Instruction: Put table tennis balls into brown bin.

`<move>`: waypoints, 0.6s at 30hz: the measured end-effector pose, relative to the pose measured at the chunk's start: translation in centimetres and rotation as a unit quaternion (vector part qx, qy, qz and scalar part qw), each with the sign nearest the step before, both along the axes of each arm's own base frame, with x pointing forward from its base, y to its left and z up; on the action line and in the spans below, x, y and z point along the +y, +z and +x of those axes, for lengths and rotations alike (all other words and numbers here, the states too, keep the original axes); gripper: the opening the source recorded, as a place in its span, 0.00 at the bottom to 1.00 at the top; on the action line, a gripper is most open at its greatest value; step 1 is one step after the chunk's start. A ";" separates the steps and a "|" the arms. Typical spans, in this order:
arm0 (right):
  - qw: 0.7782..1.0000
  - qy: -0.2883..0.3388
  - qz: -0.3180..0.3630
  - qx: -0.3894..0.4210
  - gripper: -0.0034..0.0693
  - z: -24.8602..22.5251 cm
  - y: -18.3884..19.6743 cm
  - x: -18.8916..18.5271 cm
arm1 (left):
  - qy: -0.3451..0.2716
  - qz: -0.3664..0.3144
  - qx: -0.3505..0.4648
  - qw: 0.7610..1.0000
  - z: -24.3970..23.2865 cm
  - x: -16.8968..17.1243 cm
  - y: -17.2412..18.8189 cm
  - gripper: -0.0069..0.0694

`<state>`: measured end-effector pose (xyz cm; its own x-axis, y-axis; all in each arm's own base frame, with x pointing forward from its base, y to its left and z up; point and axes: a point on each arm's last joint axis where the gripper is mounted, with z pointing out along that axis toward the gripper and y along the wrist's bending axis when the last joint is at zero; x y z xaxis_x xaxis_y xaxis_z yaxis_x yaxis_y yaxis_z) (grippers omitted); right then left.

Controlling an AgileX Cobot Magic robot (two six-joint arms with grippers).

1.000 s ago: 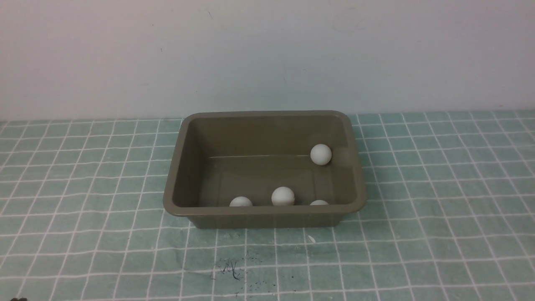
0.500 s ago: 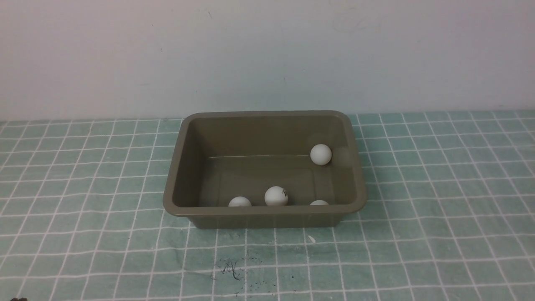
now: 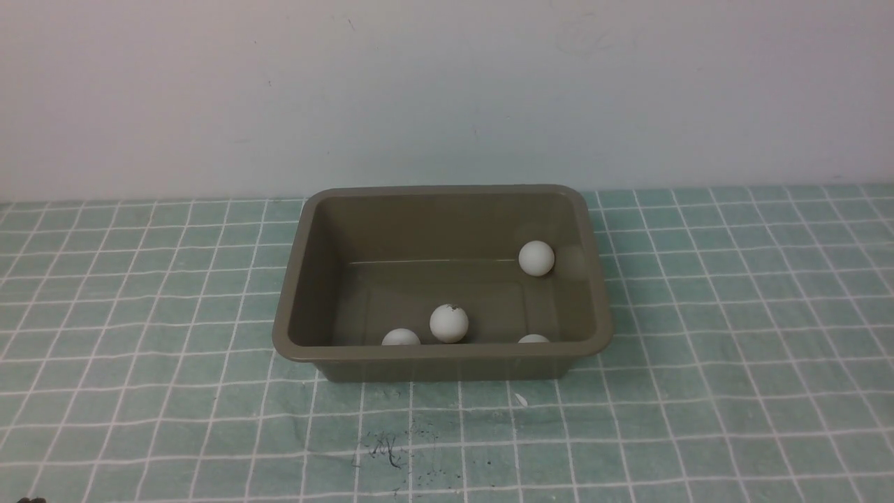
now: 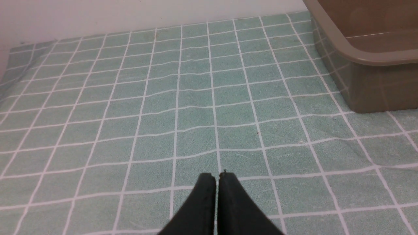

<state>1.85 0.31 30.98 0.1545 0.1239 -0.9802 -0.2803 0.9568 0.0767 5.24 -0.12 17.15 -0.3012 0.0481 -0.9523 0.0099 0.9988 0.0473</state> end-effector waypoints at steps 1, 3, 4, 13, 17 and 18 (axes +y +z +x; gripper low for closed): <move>1.000 0.002 -0.006 0.002 0.03 0.1 -0.2 0.1 | 0.000 0.000 0.000 1.000 0.0 0.0 0.0 0.08; 1.000 0.002 -0.021 0.013 0.03 0.5 -1.1 0.2 | 0.000 0.000 0.000 1.000 0.0 0.0 0.0 0.08; 1.000 0.002 -0.023 0.015 0.03 0.5 -1.2 0.3 | 0.000 0.000 0.000 1.000 0.0 0.0 0.0 0.08; 0.982 -0.104 -0.069 0.141 0.03 3.0 -9.2 -0.1 | 0.000 0.000 0.000 1.000 0.0 0.0 0.0 0.08; 0.968 -0.131 -0.075 0.201 0.03 3.5 -12.9 -0.4 | 0.000 0.000 0.000 1.000 0.0 0.0 0.0 0.08; 0.968 -0.133 -0.073 0.202 0.03 3.5 -13.0 -0.4 | 0.000 0.000 0.000 1.000 0.0 0.0 0.0 0.08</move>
<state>5.34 -0.11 18.01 -0.2382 -0.0128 -0.9711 0.0011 0.9999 -0.0135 5.24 -0.12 17.15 -0.3012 0.0481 -0.9523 0.0099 0.9988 0.0473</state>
